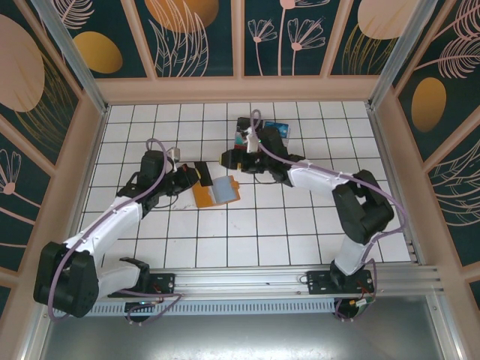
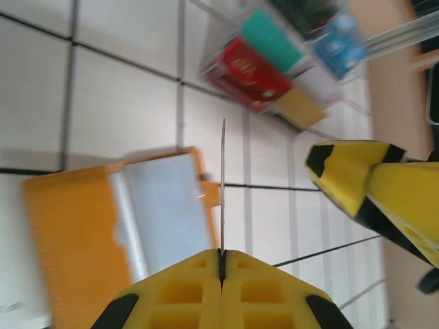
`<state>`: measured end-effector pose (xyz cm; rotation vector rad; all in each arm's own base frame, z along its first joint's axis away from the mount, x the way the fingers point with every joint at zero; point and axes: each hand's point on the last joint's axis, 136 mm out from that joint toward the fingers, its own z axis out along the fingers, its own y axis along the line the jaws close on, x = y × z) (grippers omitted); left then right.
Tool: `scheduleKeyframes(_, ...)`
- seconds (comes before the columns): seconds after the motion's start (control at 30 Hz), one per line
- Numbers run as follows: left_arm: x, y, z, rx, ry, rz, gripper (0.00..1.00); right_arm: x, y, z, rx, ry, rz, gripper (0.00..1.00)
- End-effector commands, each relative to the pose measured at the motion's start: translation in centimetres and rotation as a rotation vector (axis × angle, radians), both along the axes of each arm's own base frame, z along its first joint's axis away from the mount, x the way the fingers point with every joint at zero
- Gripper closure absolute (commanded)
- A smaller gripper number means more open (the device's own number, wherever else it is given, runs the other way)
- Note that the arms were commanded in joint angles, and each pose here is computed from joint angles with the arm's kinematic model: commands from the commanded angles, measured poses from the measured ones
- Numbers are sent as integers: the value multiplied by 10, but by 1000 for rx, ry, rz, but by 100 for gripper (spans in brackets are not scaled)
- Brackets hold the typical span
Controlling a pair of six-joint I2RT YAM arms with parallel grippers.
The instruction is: Take the credit cards out of the card holder
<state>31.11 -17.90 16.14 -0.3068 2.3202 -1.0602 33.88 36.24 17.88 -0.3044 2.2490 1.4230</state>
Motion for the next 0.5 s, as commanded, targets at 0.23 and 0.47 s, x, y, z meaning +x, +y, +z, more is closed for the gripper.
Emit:
scheduleKeyframes(0.23, 0, -34, 79, -343, -149, -112, 100, -28, 7, 54, 275, -24, 219, 28)
scheduleKeyframes(0.47, -2, -37, 84, -391, -143, -126, 100, -34, 6, 72, 360, 3, 248, 34)
